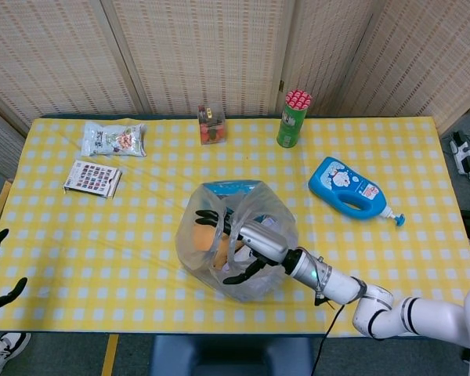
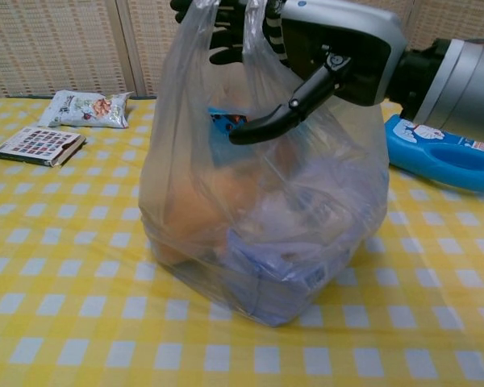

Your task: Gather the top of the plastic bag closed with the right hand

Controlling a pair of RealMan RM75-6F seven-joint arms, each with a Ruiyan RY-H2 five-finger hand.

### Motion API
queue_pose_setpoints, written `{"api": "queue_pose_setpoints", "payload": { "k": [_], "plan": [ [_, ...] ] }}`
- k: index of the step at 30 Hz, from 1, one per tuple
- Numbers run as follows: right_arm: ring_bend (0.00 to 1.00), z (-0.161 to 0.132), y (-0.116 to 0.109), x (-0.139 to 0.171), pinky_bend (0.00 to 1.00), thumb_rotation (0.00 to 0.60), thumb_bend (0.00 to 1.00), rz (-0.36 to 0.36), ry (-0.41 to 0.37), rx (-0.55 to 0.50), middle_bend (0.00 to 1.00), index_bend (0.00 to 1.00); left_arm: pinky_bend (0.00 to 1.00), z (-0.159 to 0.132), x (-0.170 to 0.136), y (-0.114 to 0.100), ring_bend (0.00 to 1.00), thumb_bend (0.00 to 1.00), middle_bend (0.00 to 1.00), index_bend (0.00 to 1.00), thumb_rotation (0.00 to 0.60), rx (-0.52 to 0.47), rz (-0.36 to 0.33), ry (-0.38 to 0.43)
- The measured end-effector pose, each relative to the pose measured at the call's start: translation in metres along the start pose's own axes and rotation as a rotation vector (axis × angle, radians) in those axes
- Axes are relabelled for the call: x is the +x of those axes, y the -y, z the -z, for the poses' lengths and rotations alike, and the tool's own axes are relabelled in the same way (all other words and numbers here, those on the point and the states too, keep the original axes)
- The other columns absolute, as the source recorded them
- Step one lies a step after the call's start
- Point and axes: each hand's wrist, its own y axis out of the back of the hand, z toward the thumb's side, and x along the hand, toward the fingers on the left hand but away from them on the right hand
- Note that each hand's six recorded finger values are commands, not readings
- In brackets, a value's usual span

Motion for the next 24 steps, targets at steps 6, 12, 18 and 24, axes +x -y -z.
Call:
{"api": "queue_pose_setpoints", "payload": {
  "k": [6,12,18,24],
  "plan": [
    [0.0,-0.003,0.003,-0.006,0.0,0.6,0.16,-0.011,-0.027,-0.062,0.0,0.0,0.08,0.002,0.0,-0.001,0.14,0.3,0.05,0.0,0.6,-0.001,-0.005,-0.018],
    [0.0,-0.006,0.008,-0.014,0.0,0.6,0.16,-0.029,-0.06,-0.116,0.0,0.0,0.08,0.002,-0.001,-0.004,0.14,0.3,0.05,0.0,0.6,-0.003,-0.016,-0.014],
    [0.0,-0.01,0.013,-0.022,0.0,0.6,0.16,-0.052,-0.086,-0.2,0.0,0.0,0.08,0.003,-0.002,-0.005,0.14,0.3,0.06,0.0,0.6,-0.004,-0.026,-0.017],
    [0.0,-0.013,0.01,-0.027,0.0,0.6,0.16,-0.061,-0.106,-0.283,0.0,0.0,0.08,0.003,-0.002,-0.006,0.14,0.3,0.06,0.0,0.6,-0.006,-0.027,-0.018]
  ]
}}
